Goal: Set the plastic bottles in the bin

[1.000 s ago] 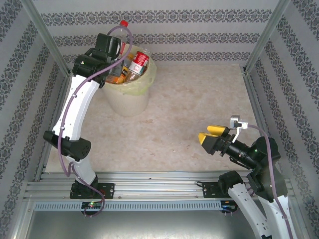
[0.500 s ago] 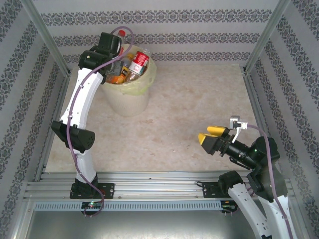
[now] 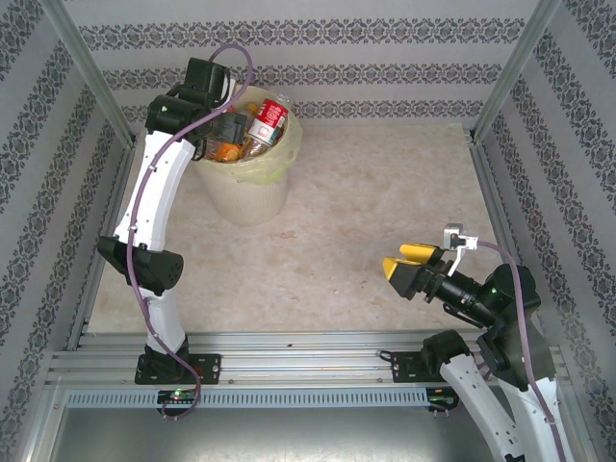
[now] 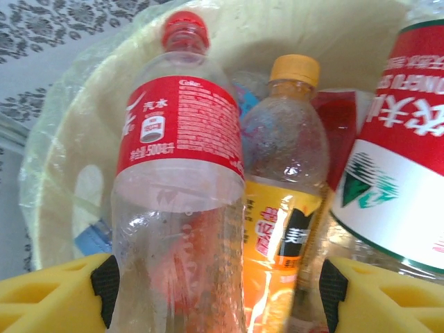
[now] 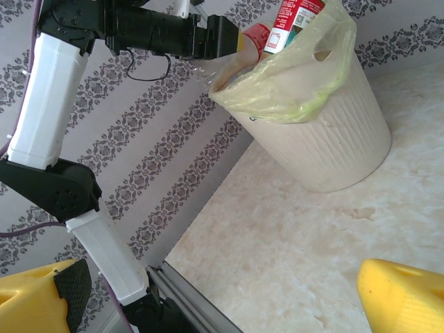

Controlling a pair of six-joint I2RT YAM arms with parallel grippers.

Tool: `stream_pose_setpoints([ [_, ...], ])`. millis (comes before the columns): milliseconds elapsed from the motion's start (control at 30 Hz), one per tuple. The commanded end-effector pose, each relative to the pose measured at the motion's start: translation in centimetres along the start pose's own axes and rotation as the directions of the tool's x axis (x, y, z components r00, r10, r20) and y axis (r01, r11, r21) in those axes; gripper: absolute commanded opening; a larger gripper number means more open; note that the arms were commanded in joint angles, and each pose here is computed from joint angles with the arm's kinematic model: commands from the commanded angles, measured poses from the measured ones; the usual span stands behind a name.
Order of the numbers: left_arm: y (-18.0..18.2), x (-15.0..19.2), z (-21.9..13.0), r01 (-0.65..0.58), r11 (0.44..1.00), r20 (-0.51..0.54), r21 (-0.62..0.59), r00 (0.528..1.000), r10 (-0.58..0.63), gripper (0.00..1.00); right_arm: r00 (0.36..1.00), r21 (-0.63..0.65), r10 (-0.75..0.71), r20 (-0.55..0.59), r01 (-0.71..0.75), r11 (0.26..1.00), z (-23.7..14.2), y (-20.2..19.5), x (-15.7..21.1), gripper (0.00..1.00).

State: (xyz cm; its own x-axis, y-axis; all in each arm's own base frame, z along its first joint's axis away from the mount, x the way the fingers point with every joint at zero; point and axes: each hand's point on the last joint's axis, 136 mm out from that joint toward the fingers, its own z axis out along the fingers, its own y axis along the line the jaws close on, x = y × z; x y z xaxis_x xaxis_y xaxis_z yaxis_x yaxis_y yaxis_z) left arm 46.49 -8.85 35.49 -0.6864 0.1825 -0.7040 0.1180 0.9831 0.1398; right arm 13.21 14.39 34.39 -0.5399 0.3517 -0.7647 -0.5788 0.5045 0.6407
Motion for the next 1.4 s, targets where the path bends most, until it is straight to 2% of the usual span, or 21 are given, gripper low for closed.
stream_pose_setpoints([
  [0, -1.6, -1.9, -3.3, 0.064, 0.986, 0.090, 0.156, 0.993, -0.079, 0.77, 1.000, -0.009, -0.020, 0.009, 0.020, 1.000, -0.1, 0.3, -0.2, 0.98],
  [133, -3.6, -2.8, -3.8, 0.076, 0.959, 0.113, 0.274, 0.987, -0.110, 0.81, 1.000, -0.011, -0.019, 0.007, 0.019, 1.000, 0.0, 0.3, -0.3, 0.98],
  [400, -2.5, -4.0, -4.7, 0.084, 0.970, 0.205, 0.228, 0.970, -0.132, 0.88, 1.000, 0.003, -0.026, 0.000, 0.026, 1.000, 0.0, 0.2, -0.2, 0.98],
  [567, -1.8, -5.3, -7.9, 0.089, 0.968, 0.300, 0.233, 0.941, -0.159, 1.00, 1.000, 0.006, -0.030, 0.000, 0.030, 1.000, 0.0, 0.2, -0.3, 0.98],
  [700, -2.6, -5.3, -10.5, 0.033, 0.955, 0.361, 0.296, 0.921, -0.144, 1.00, 1.000, 0.014, -0.031, 0.004, 0.031, 0.999, 0.0, 0.0, -0.3, 0.98],
  [800, -3.2, -5.0, -12.9, -0.012, 0.936, 0.435, 0.351, 0.887, -0.152, 1.00, 0.999, 0.024, -0.036, 0.004, 0.036, 0.999, 0.1, -0.2, -0.3, 0.98],
  [933, -4.2, -3.5, -16.2, -0.071, 0.902, 0.529, 0.427, 0.828, -0.185, 1.00, 0.999, 0.041, -0.041, 0.005, 0.040, 0.998, 0.1, -0.6, -0.4, 0.98],
  [1000, -5.0, -1.9, -16.6, -0.099, 0.880, 0.534, 0.464, 0.824, -0.189, 1.00, 0.999, 0.051, -0.038, 0.005, 0.038, 0.998, 0.2, -0.9, -0.3, 0.98],
  [1100, -5.8, 0.4, -17.2, -0.109, 0.849, 0.521, 0.517, 0.827, -0.212, 1.00, 0.999, 0.071, -0.032, 0.012, 0.031, 0.997, 0.3, -1.3, -0.4, 0.98],
  [1233, -7.4, 3.4, -18.3, -0.122, 0.781, 0.498, 0.613, 0.827, -0.261, 1.00, 0.999, 0.143, -0.036, 0.034, 0.031, 0.989, 0.1, -2.6, -0.8, 0.98],
  [1367, -9.6, 6.9, -18.2, -0.130, 0.699, 0.420, 0.703, 0.869, -0.261, 1.00, 0.998, 0.207, -0.050, 0.048, 0.039, 0.978, 0.0, -3.7, -1.1, 0.98],
])
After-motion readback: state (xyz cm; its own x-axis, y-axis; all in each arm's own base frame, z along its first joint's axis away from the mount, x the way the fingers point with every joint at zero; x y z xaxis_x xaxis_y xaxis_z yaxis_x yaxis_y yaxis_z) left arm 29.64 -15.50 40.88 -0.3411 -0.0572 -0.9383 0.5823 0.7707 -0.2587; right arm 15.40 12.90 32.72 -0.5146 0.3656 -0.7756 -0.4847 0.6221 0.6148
